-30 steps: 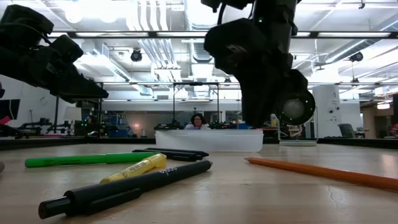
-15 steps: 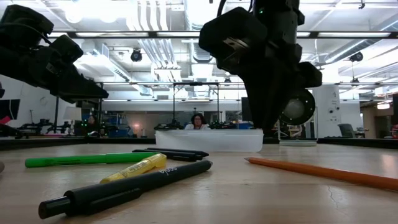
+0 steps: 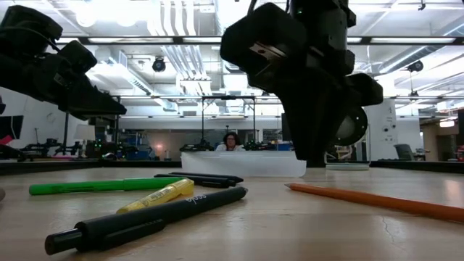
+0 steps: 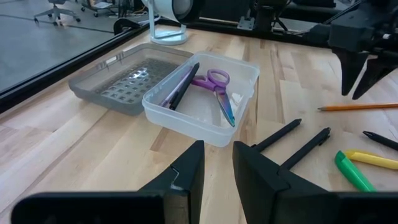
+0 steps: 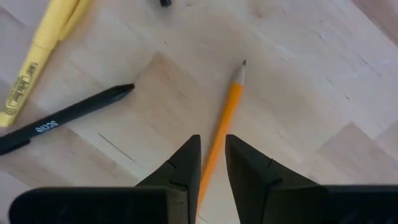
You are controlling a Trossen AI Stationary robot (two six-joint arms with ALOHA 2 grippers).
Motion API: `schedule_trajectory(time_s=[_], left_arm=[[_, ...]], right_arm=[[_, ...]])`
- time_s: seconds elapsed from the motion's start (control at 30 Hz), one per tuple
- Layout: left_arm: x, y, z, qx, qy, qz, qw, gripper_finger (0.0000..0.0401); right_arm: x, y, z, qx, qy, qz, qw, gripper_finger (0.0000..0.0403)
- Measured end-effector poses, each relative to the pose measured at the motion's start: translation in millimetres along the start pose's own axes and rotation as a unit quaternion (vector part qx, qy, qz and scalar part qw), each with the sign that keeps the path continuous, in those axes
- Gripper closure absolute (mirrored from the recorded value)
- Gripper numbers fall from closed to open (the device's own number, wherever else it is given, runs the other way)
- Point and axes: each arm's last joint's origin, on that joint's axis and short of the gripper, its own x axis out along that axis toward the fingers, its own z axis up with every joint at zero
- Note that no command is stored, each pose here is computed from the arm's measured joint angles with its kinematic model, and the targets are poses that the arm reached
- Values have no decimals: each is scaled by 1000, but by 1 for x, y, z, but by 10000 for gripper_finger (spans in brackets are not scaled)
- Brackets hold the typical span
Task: Pick & place school supplies into a supply box
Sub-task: Put the orange pencil into the supply box
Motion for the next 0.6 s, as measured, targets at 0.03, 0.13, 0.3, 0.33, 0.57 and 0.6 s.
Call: schedule_trajectory(time_s=[0.03, 0.13, 0.3, 0.33, 0.57, 0.6], left_arm=[[0, 0, 0, 0, 0, 0, 1000, 332], [0, 0, 0, 0, 0, 0, 1000, 332], [0, 0, 0, 0, 0, 0, 1000, 332], [0, 0, 0, 0, 0, 0, 1000, 332], [0, 0, 0, 0, 0, 0, 1000, 332], [0, 0, 0, 0, 0, 0, 1000, 332]], right_arm=[[0, 1, 0, 0, 0, 1, 1000, 335], [4, 1, 0, 6, 1, -4, 1000, 335], [14, 1, 0, 6, 7, -15, 1000, 335], [14, 2, 0, 6, 7, -15, 1000, 335], [22, 3, 1, 6, 21, -20, 1000, 335], [23, 3, 2, 7, 23, -20, 1000, 335]])
